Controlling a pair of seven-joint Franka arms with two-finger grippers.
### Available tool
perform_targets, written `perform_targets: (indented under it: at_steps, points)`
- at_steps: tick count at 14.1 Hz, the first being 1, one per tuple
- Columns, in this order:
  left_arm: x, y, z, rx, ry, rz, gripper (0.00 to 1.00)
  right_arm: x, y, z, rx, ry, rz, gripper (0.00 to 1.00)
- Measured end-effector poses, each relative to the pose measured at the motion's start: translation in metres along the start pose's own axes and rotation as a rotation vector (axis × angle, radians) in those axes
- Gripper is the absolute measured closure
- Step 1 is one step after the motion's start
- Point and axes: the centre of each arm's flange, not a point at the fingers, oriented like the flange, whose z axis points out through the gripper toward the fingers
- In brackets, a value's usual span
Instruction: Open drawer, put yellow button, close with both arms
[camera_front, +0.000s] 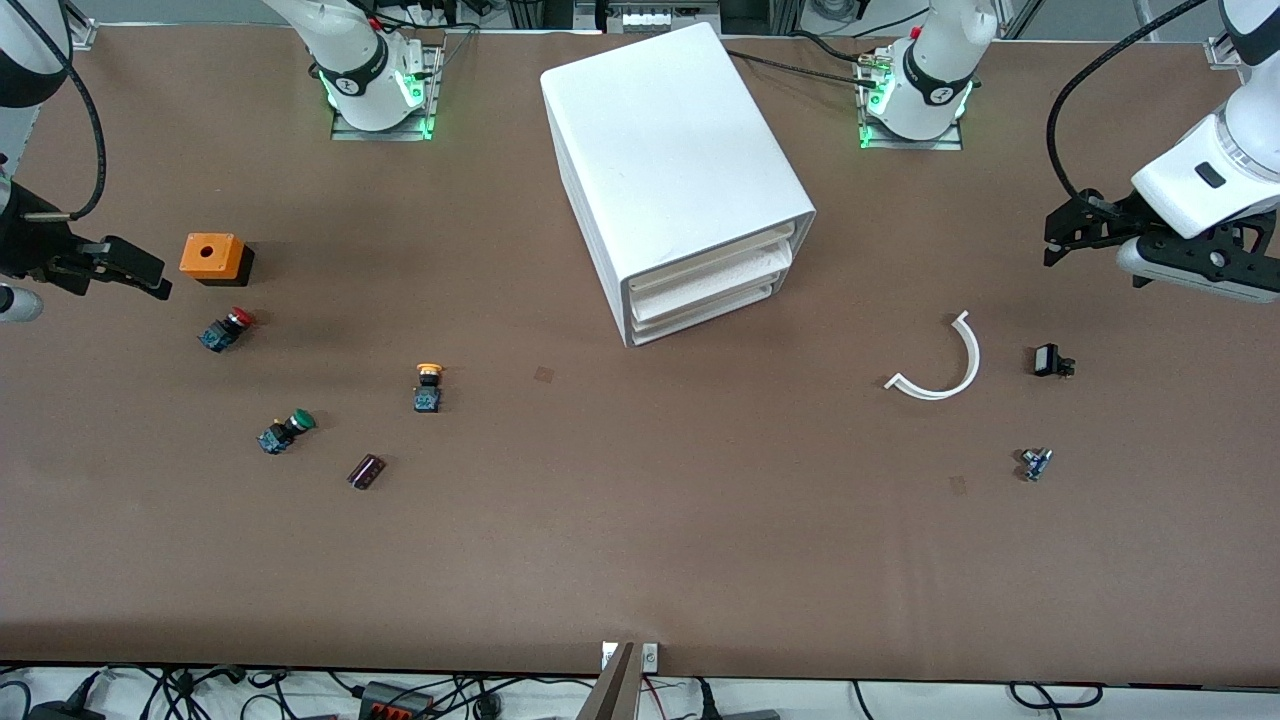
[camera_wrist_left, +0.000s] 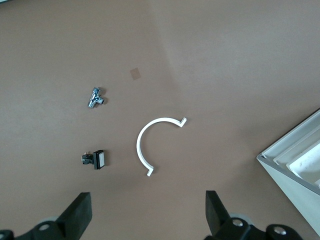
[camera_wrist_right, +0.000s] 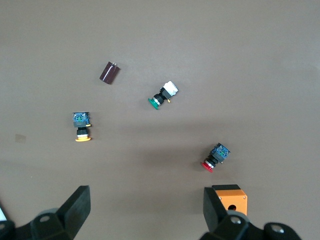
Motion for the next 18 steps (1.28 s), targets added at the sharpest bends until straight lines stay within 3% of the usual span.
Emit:
perform_targets:
  at_steps: [12,18]
  points:
    - [-0.001,0.002,0.001,-0.002,-0.012,0.003,0.0,0.001,-0.011,0.003,0.0,-0.004,-0.02,0.0]
    - [-0.022,0.043,0.022,-0.062,-0.258,0.069,0.0,0.011,-0.047,0.038,-0.003,-0.064,-0.079,0.0]
